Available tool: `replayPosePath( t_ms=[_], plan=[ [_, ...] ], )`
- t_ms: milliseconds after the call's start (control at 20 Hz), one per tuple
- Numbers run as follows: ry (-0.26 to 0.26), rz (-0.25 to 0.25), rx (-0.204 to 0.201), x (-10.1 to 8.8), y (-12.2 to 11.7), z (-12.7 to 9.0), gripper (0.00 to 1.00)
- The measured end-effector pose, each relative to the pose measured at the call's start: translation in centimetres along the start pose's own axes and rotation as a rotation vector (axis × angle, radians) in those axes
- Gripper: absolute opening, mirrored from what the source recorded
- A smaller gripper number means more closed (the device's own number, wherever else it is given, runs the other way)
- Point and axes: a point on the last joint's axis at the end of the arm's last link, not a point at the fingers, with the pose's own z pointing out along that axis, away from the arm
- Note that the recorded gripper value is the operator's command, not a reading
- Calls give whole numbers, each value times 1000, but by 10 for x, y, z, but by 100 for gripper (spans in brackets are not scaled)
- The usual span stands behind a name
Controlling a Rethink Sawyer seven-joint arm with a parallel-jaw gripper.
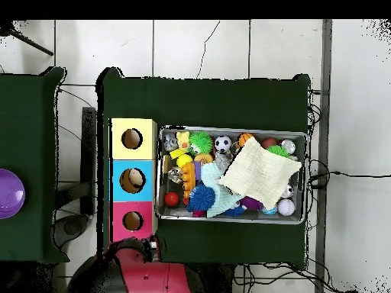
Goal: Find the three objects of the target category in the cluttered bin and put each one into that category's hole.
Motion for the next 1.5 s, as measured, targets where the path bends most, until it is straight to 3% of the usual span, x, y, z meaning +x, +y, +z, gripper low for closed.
replayPosePath(
  t_ms=[500, 850, 1200, 1350, 1500],
  plan=[
    [-16, 72, 24, -29, -50, 5, 100],
    [-50, 72, 80, -41, -87, 13, 100],
    [-190, 54, 150, -58, -120, 25, 100],
    [-270, 36, 175, -67, -126, 28, 100],
    [-319, 26, 189, -72, -129, 30, 100]
  ],
)
